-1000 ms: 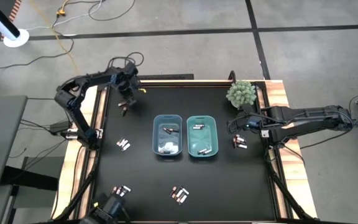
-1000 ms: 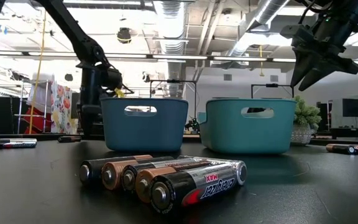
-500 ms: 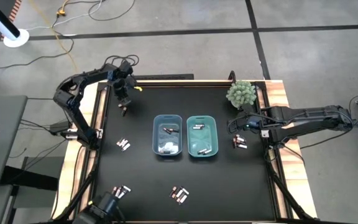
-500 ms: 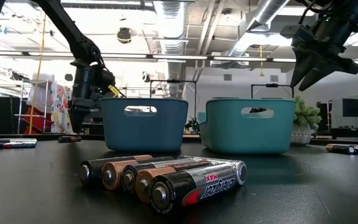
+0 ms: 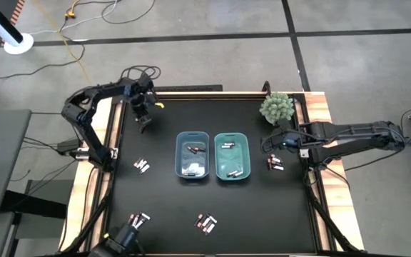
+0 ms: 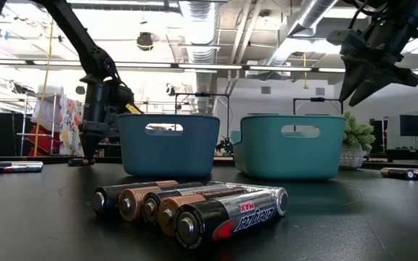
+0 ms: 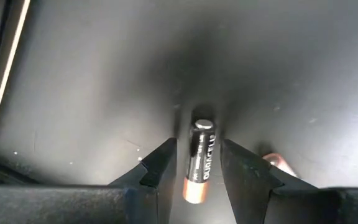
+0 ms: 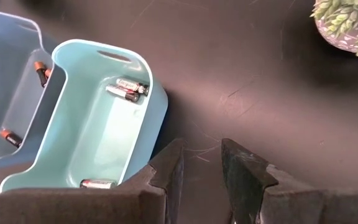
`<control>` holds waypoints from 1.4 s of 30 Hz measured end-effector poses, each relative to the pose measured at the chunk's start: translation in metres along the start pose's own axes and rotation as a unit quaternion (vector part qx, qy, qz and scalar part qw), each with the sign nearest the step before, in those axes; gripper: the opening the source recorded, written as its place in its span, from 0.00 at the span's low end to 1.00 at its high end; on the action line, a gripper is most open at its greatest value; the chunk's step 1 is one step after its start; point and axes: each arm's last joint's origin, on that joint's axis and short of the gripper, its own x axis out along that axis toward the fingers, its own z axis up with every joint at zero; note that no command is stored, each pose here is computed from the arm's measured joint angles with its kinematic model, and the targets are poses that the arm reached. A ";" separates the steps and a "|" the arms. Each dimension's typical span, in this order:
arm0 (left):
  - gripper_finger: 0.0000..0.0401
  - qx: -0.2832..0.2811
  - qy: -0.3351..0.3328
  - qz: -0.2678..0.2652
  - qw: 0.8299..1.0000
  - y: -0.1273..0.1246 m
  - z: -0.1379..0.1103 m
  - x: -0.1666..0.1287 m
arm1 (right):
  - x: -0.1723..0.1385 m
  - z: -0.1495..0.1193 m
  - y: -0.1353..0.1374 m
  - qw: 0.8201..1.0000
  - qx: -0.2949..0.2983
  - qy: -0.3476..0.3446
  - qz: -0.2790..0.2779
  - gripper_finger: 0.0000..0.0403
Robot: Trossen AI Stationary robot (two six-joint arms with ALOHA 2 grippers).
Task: Sort batteries
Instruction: Put the black battery into the blue bin
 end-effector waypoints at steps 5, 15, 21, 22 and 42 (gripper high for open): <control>0.29 -0.001 0.006 0.030 1.000 -0.002 -0.002 0.008 | 0.001 0.004 -0.002 1.000 0.012 -0.005 -0.007 0.32; 0.25 -0.007 0.005 0.047 0.999 -0.002 -0.005 0.014 | 0.002 0.006 -0.003 1.000 0.008 -0.008 -0.009 0.32; 0.11 0.005 0.009 0.068 0.998 0.000 -0.004 0.015 | 0.002 0.006 -0.003 1.000 0.008 -0.007 -0.009 0.32; 0.10 0.004 0.009 0.074 0.997 0.000 -0.004 0.015 | 0.002 0.006 -0.003 1.000 0.008 -0.007 -0.009 0.32; 0.10 -0.091 -0.191 0.068 0.975 -0.022 0.006 -0.083 | 0.002 0.006 -0.003 1.000 -0.019 -0.007 -0.009 0.32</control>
